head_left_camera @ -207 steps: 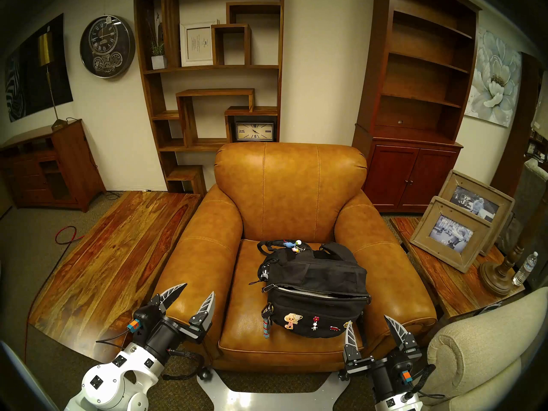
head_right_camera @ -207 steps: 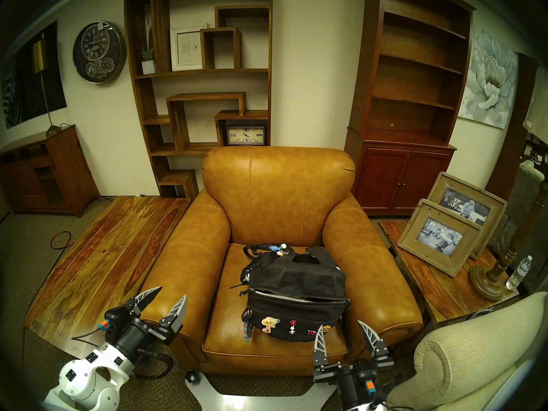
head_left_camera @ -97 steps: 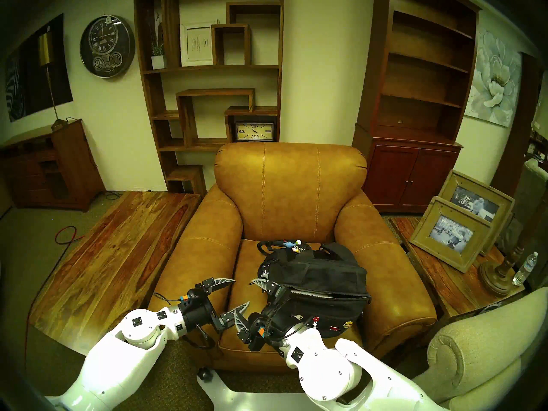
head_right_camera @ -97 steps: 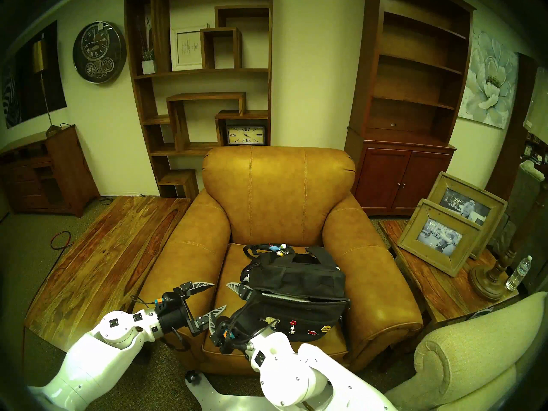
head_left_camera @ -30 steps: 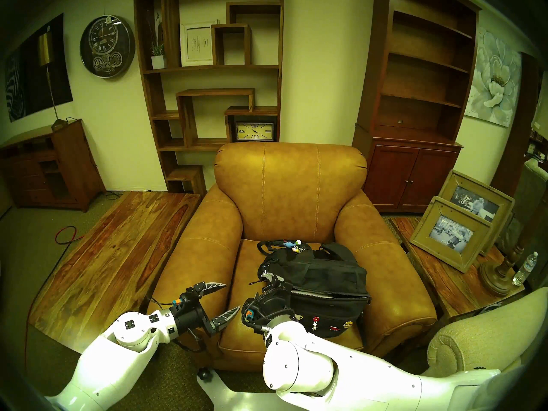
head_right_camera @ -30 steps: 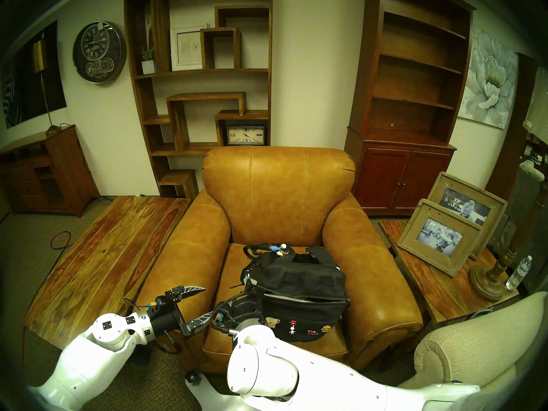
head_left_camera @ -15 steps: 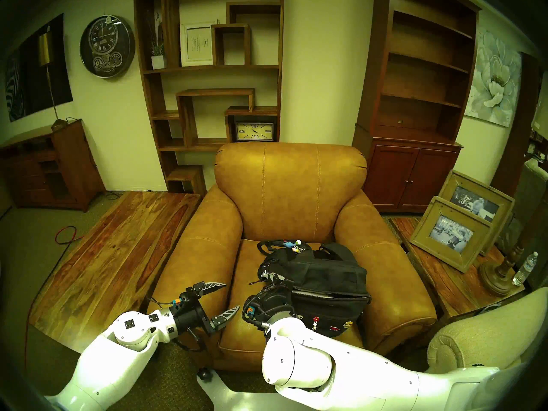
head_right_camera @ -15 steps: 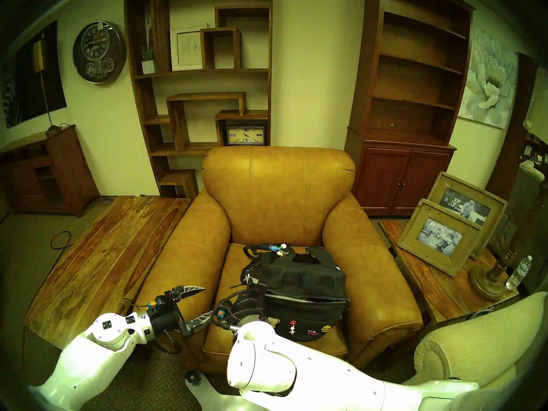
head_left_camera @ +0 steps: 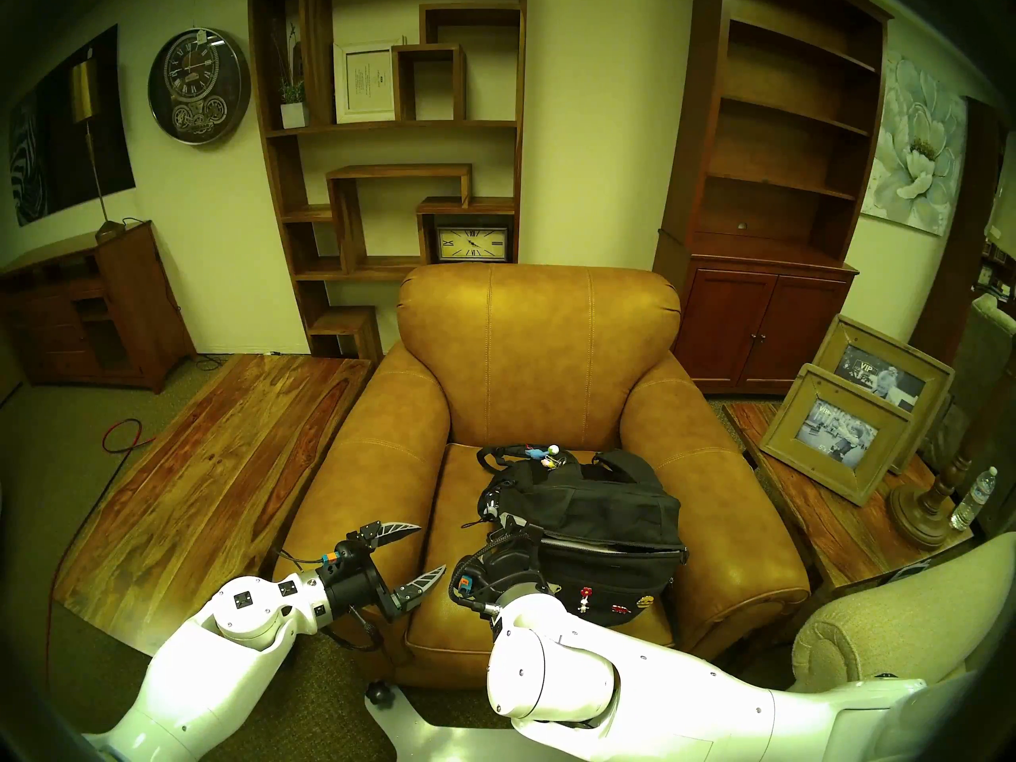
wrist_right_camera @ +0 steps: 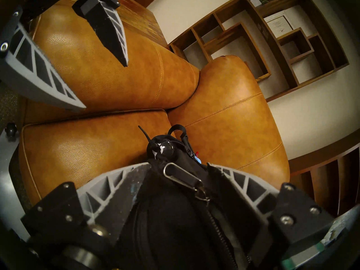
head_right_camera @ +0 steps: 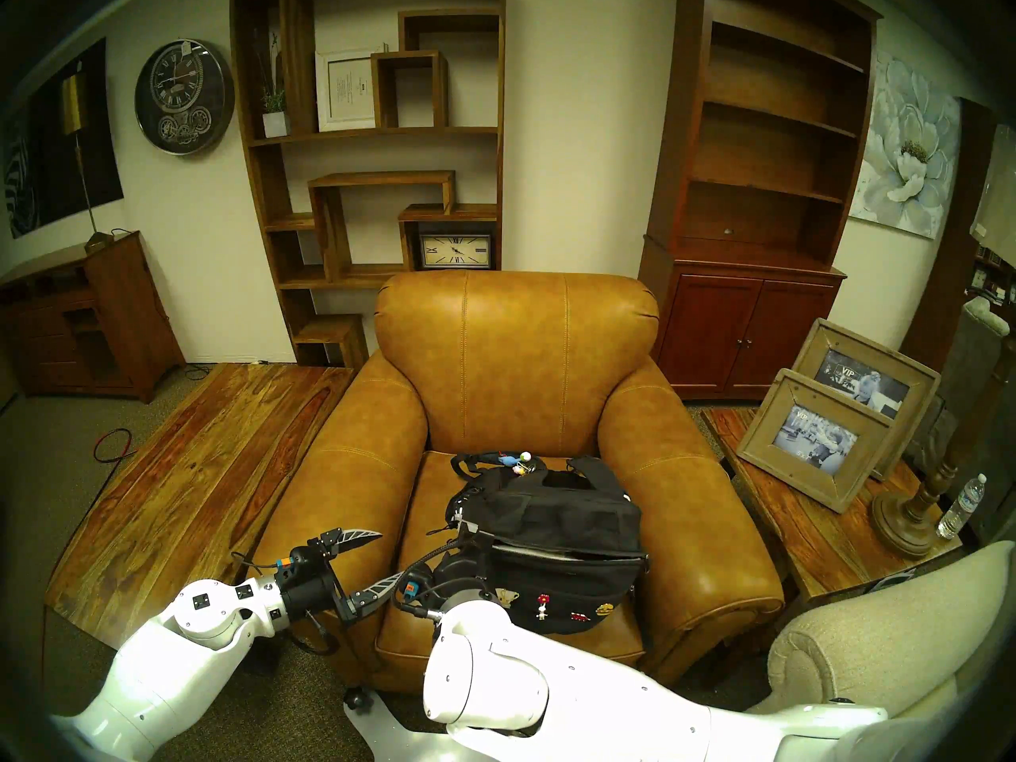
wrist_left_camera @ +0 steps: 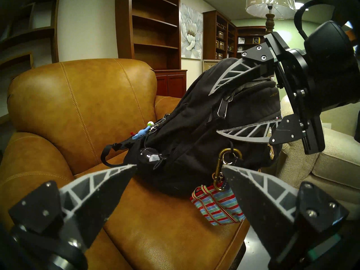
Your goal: Close a bag with a zipper
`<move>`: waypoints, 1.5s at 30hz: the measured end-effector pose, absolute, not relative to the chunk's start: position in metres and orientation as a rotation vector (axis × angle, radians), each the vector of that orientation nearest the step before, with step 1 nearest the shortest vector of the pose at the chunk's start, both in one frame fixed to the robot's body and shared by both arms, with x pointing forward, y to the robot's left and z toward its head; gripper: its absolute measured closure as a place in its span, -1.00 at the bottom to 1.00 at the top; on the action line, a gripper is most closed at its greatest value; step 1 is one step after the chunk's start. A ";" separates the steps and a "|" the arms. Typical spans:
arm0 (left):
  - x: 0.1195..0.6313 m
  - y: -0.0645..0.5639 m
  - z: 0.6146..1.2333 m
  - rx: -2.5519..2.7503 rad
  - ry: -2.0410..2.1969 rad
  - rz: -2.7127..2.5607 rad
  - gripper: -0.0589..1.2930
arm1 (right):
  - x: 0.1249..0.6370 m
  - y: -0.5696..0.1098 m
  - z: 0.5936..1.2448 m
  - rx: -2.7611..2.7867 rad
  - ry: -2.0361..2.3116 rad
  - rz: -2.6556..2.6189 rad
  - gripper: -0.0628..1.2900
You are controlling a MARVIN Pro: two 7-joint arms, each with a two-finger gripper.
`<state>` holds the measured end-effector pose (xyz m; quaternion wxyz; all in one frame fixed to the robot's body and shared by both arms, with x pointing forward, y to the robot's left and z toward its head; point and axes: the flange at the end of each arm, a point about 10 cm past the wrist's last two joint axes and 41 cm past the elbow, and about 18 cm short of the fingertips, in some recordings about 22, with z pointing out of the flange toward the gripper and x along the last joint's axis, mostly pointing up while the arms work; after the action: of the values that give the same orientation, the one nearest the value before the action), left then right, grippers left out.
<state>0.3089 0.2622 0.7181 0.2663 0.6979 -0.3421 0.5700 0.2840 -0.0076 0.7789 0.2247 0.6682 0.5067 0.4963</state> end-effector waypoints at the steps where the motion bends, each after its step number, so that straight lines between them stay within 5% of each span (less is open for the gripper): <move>1: 0.309 0.262 0.718 1.884 -0.923 1.538 -0.88 | 0.284 -0.008 0.779 1.840 1.395 1.369 -0.39; 13: 0.310 0.261 0.716 1.891 -0.915 1.539 -0.88 | 0.289 -0.013 0.774 1.814 1.375 1.359 -0.38; 21: 0.310 0.260 0.716 1.892 -0.914 1.540 -0.88 | 0.288 -0.013 0.772 1.807 1.363 1.380 0.14; 45: 0.312 0.258 0.716 1.905 -0.909 1.533 -0.88 | 0.284 -0.004 0.764 1.797 1.364 1.421 0.20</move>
<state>0.3125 0.2579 0.7158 0.2633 0.7046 -0.3362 0.5668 0.2845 -0.0044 0.7644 0.2354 0.6551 0.4972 0.5180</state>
